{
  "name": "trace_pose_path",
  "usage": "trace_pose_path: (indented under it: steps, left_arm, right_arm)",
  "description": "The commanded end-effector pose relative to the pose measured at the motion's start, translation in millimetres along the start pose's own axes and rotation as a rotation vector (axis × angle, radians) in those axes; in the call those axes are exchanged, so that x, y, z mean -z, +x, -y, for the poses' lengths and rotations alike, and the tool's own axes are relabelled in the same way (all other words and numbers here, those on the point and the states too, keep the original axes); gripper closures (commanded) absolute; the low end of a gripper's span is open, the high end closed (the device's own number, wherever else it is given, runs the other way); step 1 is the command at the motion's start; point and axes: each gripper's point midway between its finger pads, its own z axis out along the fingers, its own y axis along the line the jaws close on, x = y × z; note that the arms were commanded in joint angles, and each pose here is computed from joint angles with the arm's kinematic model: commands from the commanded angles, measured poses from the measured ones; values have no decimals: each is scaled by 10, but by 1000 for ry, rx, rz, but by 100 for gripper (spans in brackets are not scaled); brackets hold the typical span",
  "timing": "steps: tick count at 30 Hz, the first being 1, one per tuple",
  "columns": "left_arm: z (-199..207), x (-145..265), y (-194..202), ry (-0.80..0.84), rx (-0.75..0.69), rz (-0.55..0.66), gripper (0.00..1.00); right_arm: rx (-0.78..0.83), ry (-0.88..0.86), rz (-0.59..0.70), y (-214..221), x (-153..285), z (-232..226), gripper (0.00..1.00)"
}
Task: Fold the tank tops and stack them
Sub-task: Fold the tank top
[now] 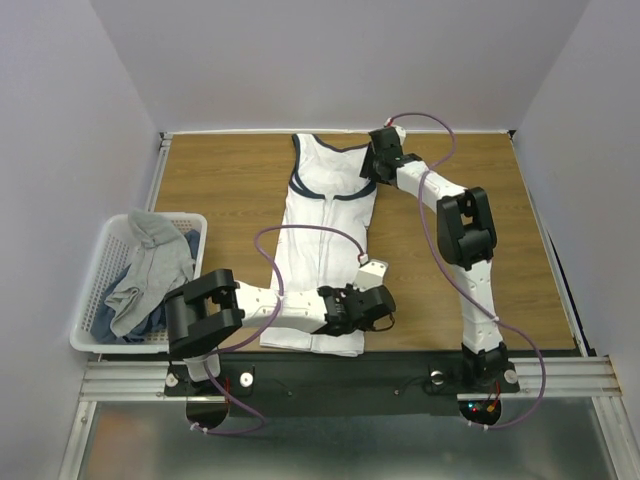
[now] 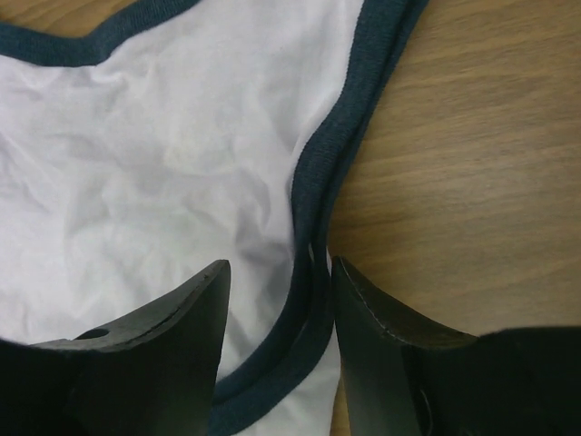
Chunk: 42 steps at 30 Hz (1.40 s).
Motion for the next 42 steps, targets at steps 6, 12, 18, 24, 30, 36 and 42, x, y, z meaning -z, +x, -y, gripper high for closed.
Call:
trace_pose_path:
  steps: [6,12,18,24,30,36,42]
  left_arm:
    - [48,-87,106,22,-58,-40,78]
    - [100,-92,262,73,-59,-86,81]
    - [262,-70,336,161,-44,-114,82]
    - [432,-40,207,224,-48,-88,83]
    - [568,248,-429,277,-22,47,78]
    - [254,620,-1163,232,83,205,71]
    - [-723,843,-1478,26,293,316,55]
  right_arm:
    - [86,21,65,-98,-248,-119,47]
    - [166,95,104,-161,-408,-4,52]
    - [201,137,122,-207,-576,103,62]
    - [212,144,138,-304,-669,170,68]
    - [225,149,161,-407,-739,208,69]
    - [245,133,212,-643,-853,231,64]
    - [228,94,299,-1083,-631,104,31]
